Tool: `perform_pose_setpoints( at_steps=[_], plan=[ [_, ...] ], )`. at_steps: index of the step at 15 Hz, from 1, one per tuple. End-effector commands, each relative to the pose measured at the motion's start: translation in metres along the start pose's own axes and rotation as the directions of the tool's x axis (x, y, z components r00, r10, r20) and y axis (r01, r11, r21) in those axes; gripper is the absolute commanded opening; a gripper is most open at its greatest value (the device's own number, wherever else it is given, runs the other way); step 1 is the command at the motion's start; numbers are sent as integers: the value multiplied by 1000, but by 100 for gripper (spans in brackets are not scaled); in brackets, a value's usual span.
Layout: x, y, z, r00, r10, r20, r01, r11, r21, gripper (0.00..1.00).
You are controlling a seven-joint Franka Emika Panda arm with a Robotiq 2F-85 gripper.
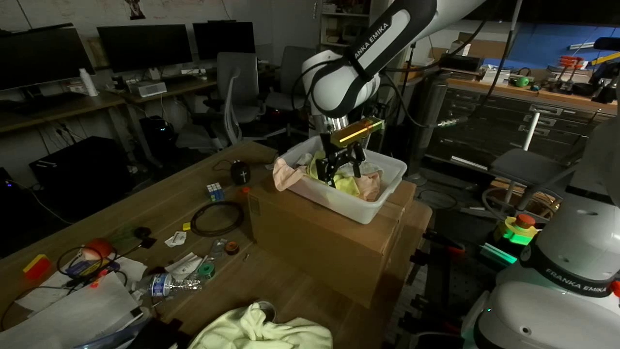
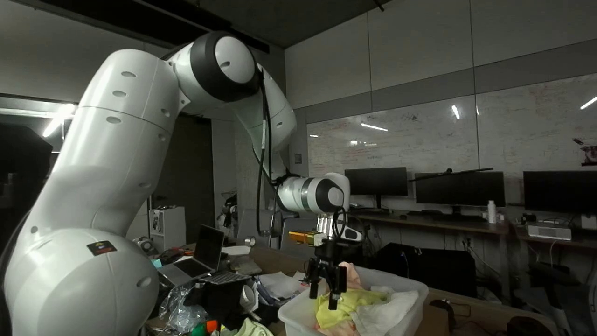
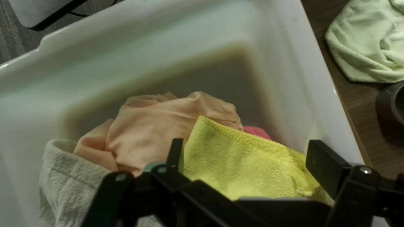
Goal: Remove all the objects from the white bowl
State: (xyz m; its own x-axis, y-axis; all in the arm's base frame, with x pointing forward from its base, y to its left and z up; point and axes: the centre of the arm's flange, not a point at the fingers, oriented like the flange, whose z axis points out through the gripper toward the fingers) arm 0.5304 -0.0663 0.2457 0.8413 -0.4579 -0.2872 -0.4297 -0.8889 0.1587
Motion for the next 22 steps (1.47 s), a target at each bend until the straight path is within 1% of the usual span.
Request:
perform_pose_setpoints(
  at_steps=[1,2,4,7,9,11,14,16,18,19,22],
  plan=[
    [5,3,4,999,-32,-18,33,999,29,100],
    [5,4,3,998,-48,-26,49,998,25,100],
    [3,8,-3,987,-149,-54,150,989,12,100],
    [3,8,-11,955,-281,-92,279,960,-31,100],
    [5,9,-14,931,-351,-101,345,936,-74,100],
    [8,9,-15,923,-371,-98,358,925,-126,100],
    [13,11,-16,907,-401,-129,378,910,-172,100],
    [17,11,-19,884,-432,-179,402,898,-178,100],
    [23,12,-24,849,-461,-258,430,887,-170,100],
    [28,14,-27,826,-481,-296,449,877,-171,100],
    [42,20,-35,776,-514,-367,476,858,-194,100]
  ],
)
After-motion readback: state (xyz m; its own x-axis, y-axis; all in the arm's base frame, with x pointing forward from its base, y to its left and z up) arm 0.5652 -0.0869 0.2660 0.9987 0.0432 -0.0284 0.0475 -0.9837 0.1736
